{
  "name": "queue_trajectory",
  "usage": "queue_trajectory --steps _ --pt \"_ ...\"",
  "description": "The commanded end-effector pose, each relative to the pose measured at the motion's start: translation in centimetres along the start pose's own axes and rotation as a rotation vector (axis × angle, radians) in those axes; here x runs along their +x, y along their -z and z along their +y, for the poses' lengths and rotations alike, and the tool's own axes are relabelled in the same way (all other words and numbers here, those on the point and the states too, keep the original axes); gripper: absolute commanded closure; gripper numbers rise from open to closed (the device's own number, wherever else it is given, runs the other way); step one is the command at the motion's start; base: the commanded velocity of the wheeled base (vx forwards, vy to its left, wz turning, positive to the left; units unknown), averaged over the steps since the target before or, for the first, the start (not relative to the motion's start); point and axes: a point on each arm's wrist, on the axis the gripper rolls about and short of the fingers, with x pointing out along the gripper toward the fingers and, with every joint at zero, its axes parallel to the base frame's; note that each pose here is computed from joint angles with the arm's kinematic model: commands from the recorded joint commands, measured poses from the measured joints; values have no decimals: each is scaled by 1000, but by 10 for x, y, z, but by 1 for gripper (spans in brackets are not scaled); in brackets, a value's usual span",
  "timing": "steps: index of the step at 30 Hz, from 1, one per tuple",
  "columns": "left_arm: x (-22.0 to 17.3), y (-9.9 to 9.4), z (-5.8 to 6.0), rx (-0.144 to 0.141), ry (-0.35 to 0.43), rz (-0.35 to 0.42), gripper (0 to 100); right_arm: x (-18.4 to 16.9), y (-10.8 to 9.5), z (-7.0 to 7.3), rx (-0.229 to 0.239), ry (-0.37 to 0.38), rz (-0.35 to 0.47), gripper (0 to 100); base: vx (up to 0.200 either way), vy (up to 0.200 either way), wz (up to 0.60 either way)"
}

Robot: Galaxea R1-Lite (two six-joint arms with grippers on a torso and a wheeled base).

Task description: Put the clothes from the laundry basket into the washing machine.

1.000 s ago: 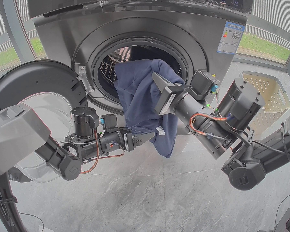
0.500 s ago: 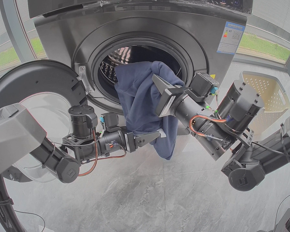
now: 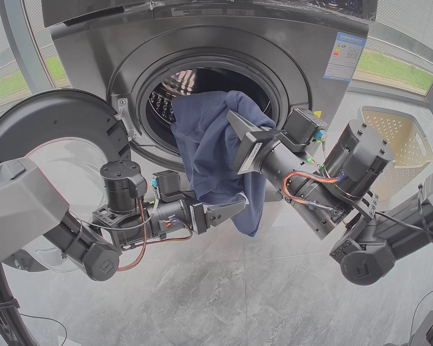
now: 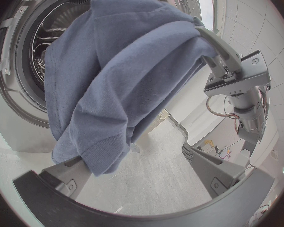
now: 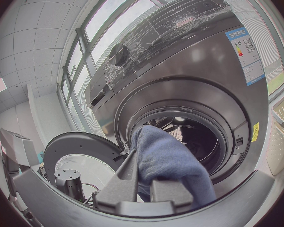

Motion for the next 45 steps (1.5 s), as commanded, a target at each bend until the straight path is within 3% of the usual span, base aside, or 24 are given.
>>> queue_trajectory --steps 1,11,28,29,39,45 --pt "13 14 16 -8 -23 3 0 0 1 0 0 0 3 100 0 0 0" --pt "21 2 24 20 -21 -58 0 -1 2 4 3 -9 5 100 0 0 0" --pt "26 -5 23 15 -60 -101 0 -1 2 3 3 -7 5 100 0 0 0" --pt "26 -5 22 15 -59 -100 100 -1 2 3 3 -7 5 100 0 0 0" --pt "26 -4 16 22 -60 -114 100 -2 4 2 1 -5 12 100 0 0 0" --pt "17 -10 -11 32 -16 -125 100 -2 10 -4 -9 11 30 100 0 0 0"
